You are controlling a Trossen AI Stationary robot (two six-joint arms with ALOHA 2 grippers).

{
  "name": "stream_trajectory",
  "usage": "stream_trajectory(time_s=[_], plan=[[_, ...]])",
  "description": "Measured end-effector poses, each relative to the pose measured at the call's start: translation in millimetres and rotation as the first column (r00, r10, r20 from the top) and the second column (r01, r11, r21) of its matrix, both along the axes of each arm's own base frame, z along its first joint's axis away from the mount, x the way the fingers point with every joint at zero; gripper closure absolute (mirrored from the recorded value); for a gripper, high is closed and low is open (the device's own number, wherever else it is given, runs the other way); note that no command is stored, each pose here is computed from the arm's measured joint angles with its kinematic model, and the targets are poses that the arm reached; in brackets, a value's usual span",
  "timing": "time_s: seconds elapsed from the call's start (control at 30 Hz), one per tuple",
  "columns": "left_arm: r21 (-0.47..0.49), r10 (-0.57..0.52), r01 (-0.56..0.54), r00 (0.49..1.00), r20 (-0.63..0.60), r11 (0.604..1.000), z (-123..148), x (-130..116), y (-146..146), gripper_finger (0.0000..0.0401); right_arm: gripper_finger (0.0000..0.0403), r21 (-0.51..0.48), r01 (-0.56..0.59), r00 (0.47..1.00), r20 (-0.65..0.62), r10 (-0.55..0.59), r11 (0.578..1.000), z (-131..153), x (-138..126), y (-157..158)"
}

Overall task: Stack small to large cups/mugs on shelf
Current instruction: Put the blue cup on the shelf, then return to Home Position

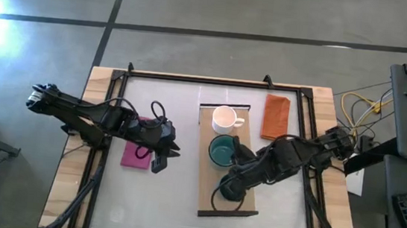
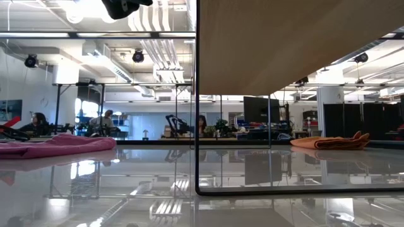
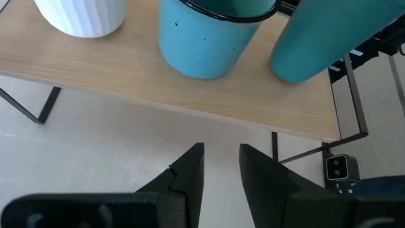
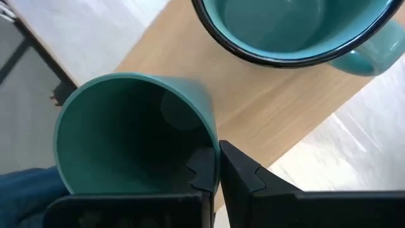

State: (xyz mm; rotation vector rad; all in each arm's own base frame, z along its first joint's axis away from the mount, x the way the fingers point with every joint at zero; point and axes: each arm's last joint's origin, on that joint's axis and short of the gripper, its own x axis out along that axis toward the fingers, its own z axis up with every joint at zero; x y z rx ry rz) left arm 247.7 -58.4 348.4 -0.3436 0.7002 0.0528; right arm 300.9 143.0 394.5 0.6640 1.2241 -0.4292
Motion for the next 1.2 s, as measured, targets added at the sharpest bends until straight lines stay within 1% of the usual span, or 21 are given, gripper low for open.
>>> stream_trajectory(time_s=[0.1,0.33,0.77,1.03,1.1,1.2], plan=[[0.001,0.0,0.0,1.0,0.0,1.0,0,0,0,0.0315,0.0394,0.003,-0.001,1.0,-0.017,0.001,1.0,-5,1,1],[0.008,0.009,-0.009,1.0,0.001,1.0,0,0,0,0.0315,0.0392,0.019,0.026,1.0,-0.017,-0.025,0.999,-1,-4,-1],[0.027,0.032,-0.032,0.999,0.005,0.999,-1,0,1,0.0315,0.0317,-0.011,0.017,1.0,0.005,-0.017,1.0,1,-4,-4],[0.035,0.044,-0.044,0.999,0.008,0.998,-1,0,1,0.0315,0.0293,-0.006,0.009,1.0,0.023,-0.008,1.0,3,-3,-4],[0.043,0.056,-0.056,0.998,0.012,0.998,0,0,2,0.0315,0.0289,-0.018,0.014,0.999,0.041,-0.013,1.0,7,-5,-6],[0.037,0.057,-0.058,0.998,0.031,0.998,1,1,2,0.0315,0.0282,-0.025,0.027,0.994,0.106,-0.024,0.999,21,-13,-10]])
